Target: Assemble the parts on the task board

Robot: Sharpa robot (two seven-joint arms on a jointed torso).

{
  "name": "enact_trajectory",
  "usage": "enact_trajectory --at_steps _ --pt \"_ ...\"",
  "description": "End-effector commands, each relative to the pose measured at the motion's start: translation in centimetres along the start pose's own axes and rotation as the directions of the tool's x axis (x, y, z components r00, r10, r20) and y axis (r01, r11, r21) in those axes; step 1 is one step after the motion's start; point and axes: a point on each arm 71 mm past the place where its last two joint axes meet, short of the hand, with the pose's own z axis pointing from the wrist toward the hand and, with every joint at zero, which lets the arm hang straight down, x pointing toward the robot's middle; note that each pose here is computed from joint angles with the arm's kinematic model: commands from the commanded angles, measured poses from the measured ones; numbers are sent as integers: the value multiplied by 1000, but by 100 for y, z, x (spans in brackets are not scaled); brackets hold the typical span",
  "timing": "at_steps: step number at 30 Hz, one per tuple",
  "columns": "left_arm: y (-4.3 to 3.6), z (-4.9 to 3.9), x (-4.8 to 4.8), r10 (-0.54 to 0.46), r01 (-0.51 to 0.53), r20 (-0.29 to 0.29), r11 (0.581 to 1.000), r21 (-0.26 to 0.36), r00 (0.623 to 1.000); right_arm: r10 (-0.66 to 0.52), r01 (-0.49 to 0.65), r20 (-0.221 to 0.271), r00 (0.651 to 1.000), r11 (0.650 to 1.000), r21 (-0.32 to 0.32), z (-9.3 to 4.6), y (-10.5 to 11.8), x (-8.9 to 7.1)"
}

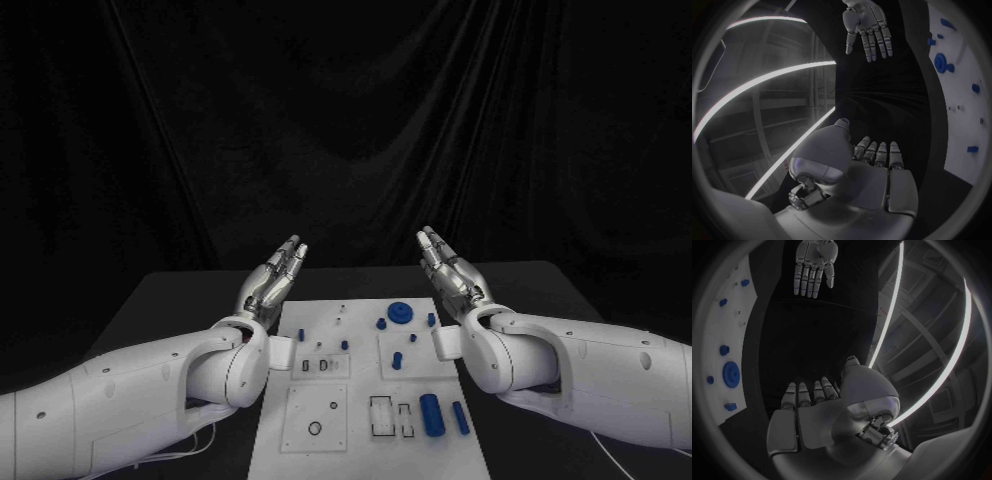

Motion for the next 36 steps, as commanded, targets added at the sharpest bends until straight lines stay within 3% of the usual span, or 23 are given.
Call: enact_trajectory --at_steps 1,6,11,12,19,22,23,26,32,36 --pt "-151 15 68 -165 187 -139 967 171 977 79 -80 -35 996 997 -21 7 29 24" --pt "-167 15 72 -211 249 -193 948 200 958 79 -80 -35 996 997 -21 7 29 24" --pt "-172 15 72 -225 268 -209 940 209 952 79 -80 -35 996 997 -21 7 29 24" --pt "-142 49 5 -258 308 -248 932 191 934 55 -62 -147 988 997 -43 46 17 -1" --pt "-138 45 -41 -250 306 -264 931 197 932 70 -78 -206 976 996 -34 61 0 -7" --pt "-140 36 -125 -214 287 -300 932 223 930 66 -78 -262 963 996 -34 76 -3 -21" --pt "-140 35 -201 -176 257 -307 934 249 935 58 -71 -298 953 997 -34 82 -2 -41" --pt "-132 36 -332 -122 209 -306 939 272 944 45 -58 -344 938 998 -27 94 2 -92" --pt "-124 -8 -448 -101 189 -328 950 249 939 18 -22 -377 926 1000 -7 176 69 -211" --pt "-157 -73 -507 -51 150 -343 952 268 938 -100 86 -365 926 995 -54 242 197 -301"
